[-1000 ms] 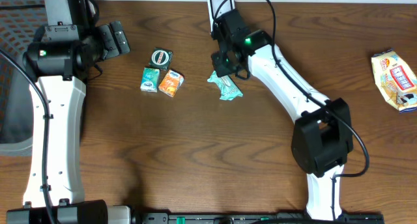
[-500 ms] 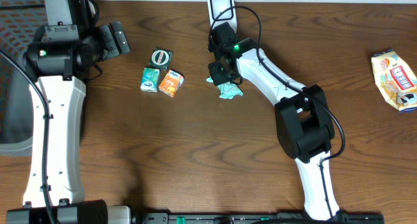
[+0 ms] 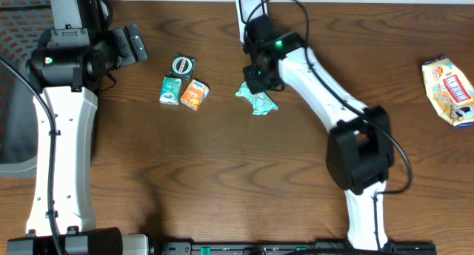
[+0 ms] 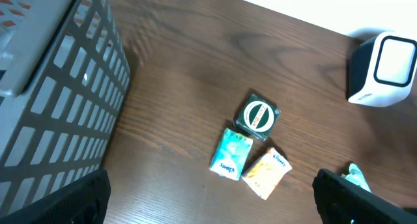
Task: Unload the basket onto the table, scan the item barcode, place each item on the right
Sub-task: 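Hold and turn the green pack below the scanner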
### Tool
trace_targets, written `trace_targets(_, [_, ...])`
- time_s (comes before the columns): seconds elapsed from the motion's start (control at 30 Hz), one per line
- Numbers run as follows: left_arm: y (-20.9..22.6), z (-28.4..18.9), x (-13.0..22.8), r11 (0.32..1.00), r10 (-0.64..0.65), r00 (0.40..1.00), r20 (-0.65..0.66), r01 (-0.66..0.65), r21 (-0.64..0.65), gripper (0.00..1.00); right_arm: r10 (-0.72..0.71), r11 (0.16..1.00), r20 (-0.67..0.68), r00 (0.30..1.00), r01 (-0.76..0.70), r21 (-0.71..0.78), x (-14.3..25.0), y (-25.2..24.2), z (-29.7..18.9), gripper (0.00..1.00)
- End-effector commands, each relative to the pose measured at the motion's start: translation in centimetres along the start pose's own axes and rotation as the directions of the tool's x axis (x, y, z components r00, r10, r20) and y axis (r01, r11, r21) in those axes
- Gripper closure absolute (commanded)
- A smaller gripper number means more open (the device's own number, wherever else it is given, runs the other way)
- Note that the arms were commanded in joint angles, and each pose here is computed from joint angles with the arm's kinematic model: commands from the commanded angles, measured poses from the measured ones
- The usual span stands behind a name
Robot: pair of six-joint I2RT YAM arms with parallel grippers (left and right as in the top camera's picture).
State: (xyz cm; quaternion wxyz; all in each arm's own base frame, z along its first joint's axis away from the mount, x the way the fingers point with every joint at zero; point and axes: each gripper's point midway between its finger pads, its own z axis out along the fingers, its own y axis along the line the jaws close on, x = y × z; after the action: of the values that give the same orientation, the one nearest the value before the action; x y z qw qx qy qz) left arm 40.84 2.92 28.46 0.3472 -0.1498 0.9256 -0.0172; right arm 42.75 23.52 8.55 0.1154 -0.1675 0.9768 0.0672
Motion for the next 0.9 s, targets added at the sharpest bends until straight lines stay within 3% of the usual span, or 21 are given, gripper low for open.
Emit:
trace_targets(0.0, [0.3,0.3,0.2,1.000,-0.008,1.000,-0.009,0.008,-0.015,0.02,0.010,1.000,-0.032,0.999,-0.010,0.007,0.9,-0.3,-0.8,0.98])
trace_targets(0.4, [0.3,0.3,0.2,1.000,-0.008,1.000,-0.009,0.008,-0.015,0.02,0.043,0.999,-0.185,0.982,-0.037,0.035,6.9,-1.4,6.5,0.99])
trace_targets(0.67, [0.3,0.3,0.2,1.000,-0.008,1.000,-0.009,0.008,-0.015,0.02,0.053,0.998,-0.205,0.977,-0.042,0.056,6.8,-1.6,3.8,0.99])
trace_targets(0.87, [0.3,0.3,0.2,1.000,-0.008,1.000,-0.009,0.008,-0.015,0.02,0.043,0.997,-0.041,0.998,-0.040,0.066,2.4,-1.6,-0.4,0.99])
